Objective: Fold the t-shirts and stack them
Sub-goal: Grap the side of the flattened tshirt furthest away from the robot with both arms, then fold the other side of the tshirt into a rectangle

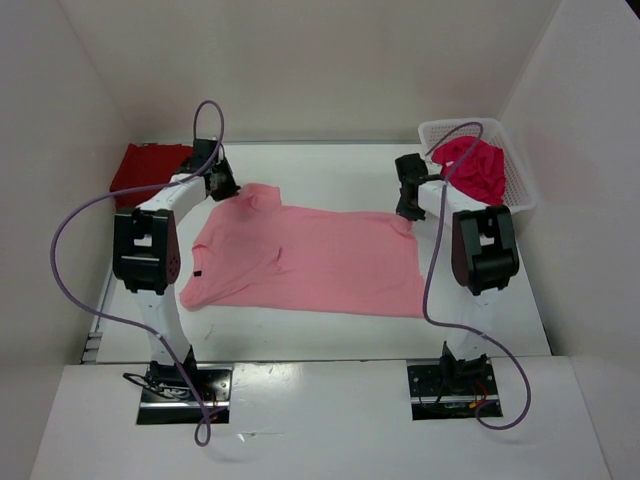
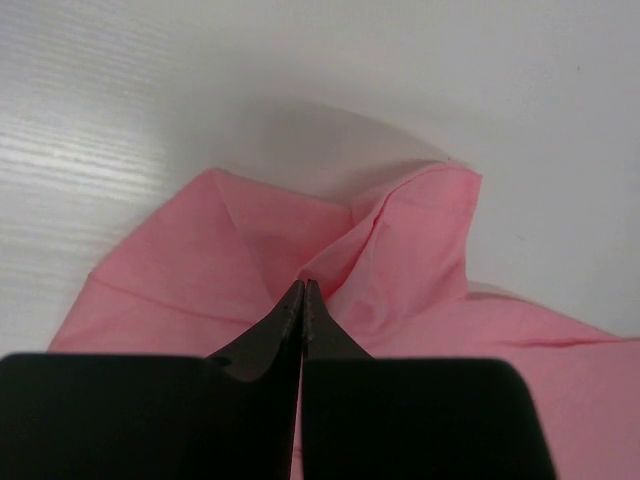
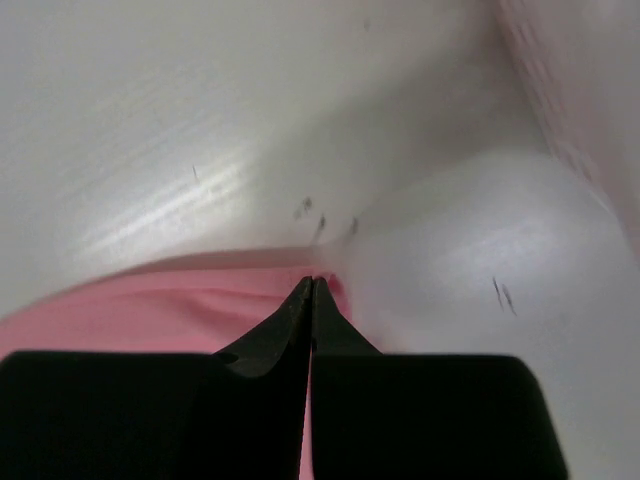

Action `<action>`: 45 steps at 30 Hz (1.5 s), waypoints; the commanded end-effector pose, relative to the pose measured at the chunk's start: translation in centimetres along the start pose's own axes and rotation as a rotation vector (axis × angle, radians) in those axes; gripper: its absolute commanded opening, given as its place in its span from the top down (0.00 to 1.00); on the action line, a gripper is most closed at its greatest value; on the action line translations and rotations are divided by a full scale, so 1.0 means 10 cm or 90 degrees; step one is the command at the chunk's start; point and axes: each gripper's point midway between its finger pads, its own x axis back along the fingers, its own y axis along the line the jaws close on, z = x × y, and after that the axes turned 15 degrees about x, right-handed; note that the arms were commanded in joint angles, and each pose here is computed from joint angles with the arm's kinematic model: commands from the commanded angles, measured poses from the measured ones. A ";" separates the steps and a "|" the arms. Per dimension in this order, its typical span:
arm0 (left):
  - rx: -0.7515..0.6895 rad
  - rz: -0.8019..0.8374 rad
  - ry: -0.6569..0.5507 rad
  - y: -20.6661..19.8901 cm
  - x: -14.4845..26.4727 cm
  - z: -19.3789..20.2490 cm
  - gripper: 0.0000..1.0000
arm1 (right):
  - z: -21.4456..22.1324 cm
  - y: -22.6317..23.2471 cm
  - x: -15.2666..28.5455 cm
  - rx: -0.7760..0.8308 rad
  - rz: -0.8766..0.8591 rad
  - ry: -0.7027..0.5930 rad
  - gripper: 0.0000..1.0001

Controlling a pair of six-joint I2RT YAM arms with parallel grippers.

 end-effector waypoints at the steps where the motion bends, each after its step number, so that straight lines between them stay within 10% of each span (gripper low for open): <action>1: 0.006 0.049 -0.046 -0.20 0.39 -0.20 1.00 | -0.10 -0.04 0.51 -0.031 -0.040 -0.048 0.99; 37: 0.056 -0.003 -0.010 0.82 2.20 0.67 1.00 | 0.96 -0.54 1.12 0.000 -0.069 0.082 0.99; 45: 0.077 -0.015 0.001 0.85 2.23 0.73 0.68 | 0.92 -0.54 1.16 -0.008 -0.070 0.075 0.81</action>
